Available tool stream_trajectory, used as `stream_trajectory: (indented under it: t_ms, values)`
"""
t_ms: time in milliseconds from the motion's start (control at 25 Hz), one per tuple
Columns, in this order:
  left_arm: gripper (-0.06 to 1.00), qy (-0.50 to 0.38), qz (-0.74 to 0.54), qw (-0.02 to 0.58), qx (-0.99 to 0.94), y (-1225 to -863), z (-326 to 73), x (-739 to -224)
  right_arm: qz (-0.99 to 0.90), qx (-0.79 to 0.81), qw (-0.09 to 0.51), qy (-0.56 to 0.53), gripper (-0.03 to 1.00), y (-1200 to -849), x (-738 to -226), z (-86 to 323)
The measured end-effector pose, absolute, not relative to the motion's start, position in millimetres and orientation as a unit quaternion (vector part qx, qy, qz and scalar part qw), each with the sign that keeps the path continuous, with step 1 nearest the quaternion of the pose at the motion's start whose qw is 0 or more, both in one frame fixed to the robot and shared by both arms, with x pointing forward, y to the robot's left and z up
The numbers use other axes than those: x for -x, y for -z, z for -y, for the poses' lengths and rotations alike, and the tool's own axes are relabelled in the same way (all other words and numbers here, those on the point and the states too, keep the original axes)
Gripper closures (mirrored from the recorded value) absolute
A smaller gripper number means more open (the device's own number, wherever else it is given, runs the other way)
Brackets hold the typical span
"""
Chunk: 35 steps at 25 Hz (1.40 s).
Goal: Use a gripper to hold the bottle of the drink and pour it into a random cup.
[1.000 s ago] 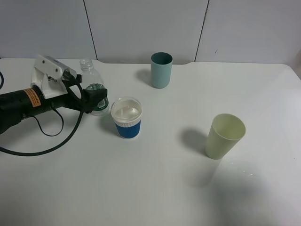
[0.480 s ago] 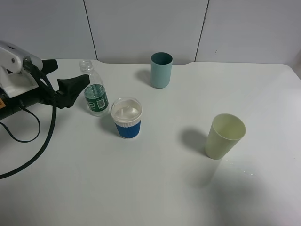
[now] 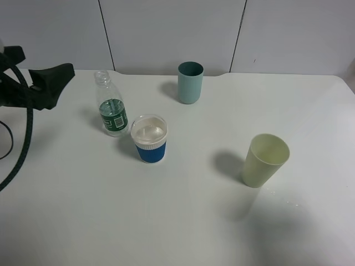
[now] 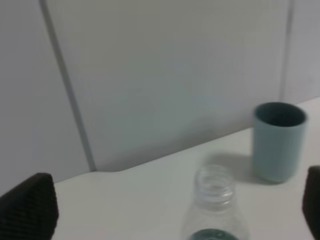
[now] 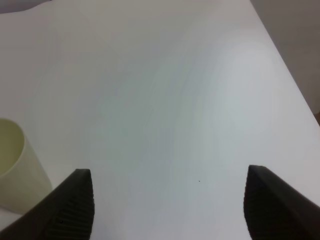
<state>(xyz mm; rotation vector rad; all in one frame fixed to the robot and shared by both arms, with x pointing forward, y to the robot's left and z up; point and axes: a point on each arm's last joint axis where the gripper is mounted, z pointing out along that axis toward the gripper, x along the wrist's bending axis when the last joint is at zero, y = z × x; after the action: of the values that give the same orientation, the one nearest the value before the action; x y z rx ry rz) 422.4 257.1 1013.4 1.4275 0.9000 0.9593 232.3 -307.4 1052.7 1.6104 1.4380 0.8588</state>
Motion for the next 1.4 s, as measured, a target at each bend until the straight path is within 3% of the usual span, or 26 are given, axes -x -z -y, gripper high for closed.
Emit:
stream_trajectory:
  t_ms: [240, 520, 880, 1400]
  values:
    - [-0.05, -0.446, -0.438, 0.528, -0.575, -1047, -275, -395, -0.568, -0.636, 0.398, -0.339, 0.33, -1053, -232, 307]
    - [-0.05, -0.45, -0.529, 0.434, -0.574, -1092, -296, -363, -0.568, -0.636, 0.398, -0.339, 0.33, -1053, -232, 307]
    - [-0.05, -0.403, -0.601, 0.338, -0.602, -1099, -308, -321, -0.568, -0.636, 0.398, -0.339, 0.33, -1053, -232, 307]
    - [-0.05, -0.368, -0.601, 0.359, -0.611, -1092, -307, -268, -0.568, -0.636, 0.398, -0.339, 0.33, -1053, -232, 307]
